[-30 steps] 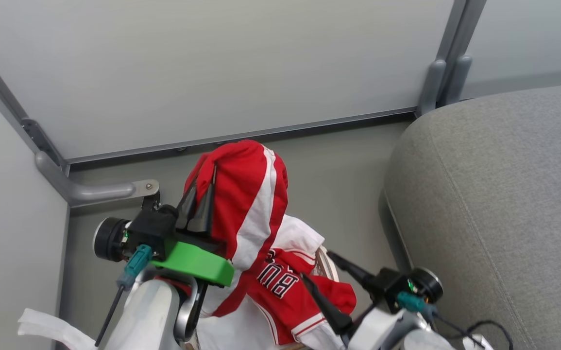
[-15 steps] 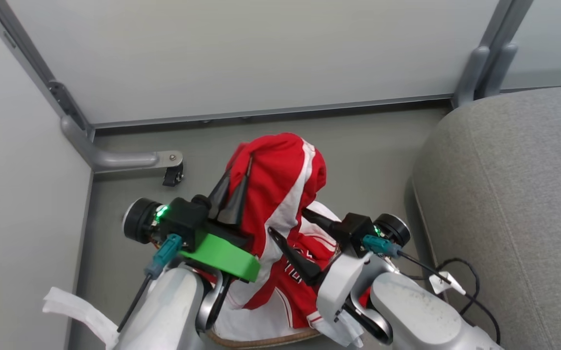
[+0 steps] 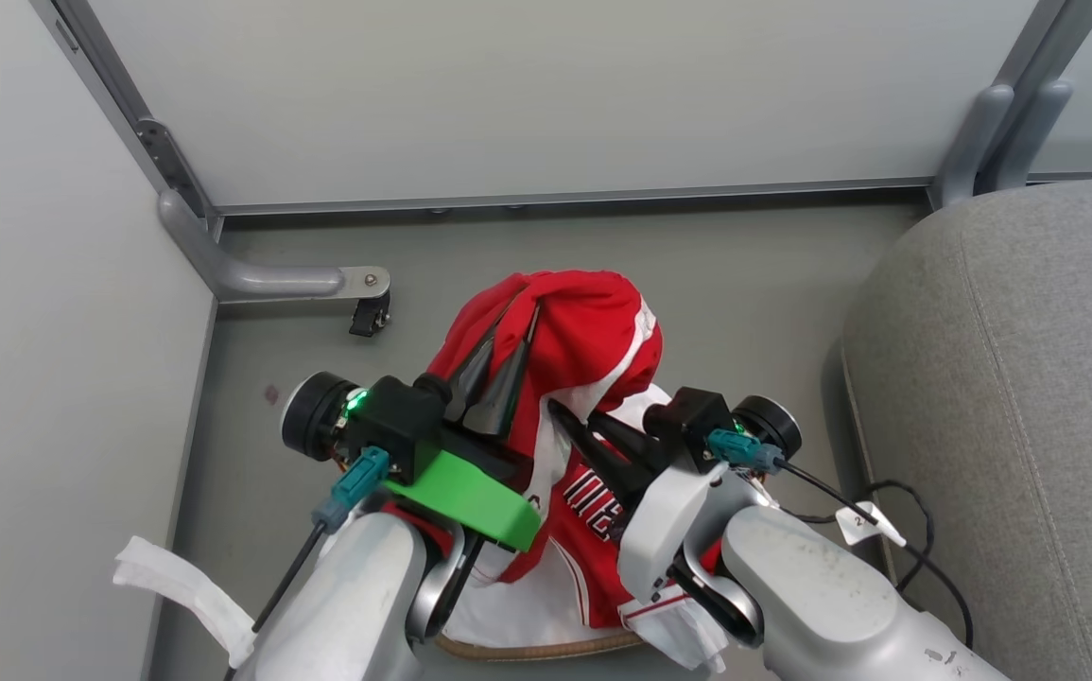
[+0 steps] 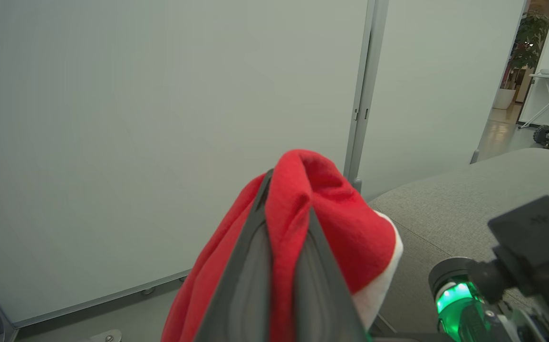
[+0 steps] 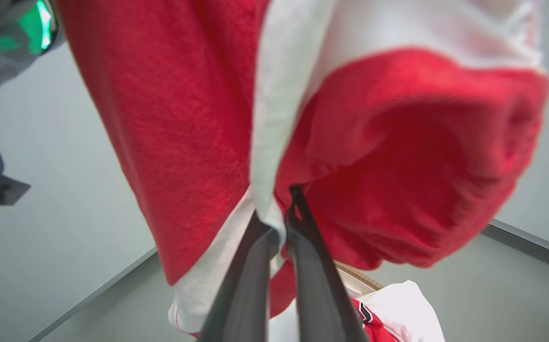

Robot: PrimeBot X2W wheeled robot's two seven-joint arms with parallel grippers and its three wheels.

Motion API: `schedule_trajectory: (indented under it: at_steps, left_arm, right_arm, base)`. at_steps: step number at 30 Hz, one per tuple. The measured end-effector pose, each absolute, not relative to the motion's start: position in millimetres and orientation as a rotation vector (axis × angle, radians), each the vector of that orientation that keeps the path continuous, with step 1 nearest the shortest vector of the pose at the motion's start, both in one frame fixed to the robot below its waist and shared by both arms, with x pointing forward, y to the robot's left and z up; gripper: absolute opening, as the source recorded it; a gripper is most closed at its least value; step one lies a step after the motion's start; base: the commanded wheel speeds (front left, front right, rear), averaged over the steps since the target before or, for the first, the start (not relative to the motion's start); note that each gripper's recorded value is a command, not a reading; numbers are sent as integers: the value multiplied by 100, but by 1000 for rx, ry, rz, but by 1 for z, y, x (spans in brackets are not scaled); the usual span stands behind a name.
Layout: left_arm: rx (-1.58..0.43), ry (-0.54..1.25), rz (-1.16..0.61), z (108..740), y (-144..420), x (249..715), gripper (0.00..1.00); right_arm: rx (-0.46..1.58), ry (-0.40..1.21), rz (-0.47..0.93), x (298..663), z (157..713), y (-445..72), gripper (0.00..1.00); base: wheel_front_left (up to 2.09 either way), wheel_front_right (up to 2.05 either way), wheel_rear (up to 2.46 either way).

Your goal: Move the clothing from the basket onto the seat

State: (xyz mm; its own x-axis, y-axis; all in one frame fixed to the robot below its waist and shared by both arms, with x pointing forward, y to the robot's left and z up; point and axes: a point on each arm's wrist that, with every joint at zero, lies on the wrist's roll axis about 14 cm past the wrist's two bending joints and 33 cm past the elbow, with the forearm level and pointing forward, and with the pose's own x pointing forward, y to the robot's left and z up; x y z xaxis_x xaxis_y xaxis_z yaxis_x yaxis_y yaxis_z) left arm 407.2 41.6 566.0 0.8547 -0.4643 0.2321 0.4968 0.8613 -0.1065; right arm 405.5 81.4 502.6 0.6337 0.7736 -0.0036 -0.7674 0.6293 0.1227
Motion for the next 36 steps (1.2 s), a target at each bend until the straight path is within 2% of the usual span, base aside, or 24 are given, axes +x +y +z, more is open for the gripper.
schedule_trajectory:
  at_steps: [11,17,18,19,20,21,30,36]
  left_arm:
    - [-173,-187,-476,561,48,410,0]
    - [-182,-175,-476,557,45,411,0]
    - [-184,-174,-475,556,45,411,9]
    - [-184,-172,-473,555,45,411,42]
    - [-184,-170,-474,554,44,411,84]
    - [-182,-164,-474,552,43,411,100]
    - [-166,-125,-510,535,25,421,100]
    - [-161,-97,-607,524,-12,424,100]
  right_arm:
    - [130,156,774,388,465,48,0]
    - [153,143,693,388,467,25,0]
    - [163,132,676,389,470,21,0]
    - [172,119,660,390,473,16,0]
    - [179,107,648,390,476,13,0]
    - [191,91,627,391,481,7,0]
    - [238,-46,463,394,517,-47,0]
    - [230,-100,312,389,528,-98,0]
  base:
    - [0,0,0]
    - [0,0,0]
    - [0,0,0]
    - [0,0,0]
    - [0,0,0]
    - [0,0,0]
    - [0,0,0]
    - [0,0,0]
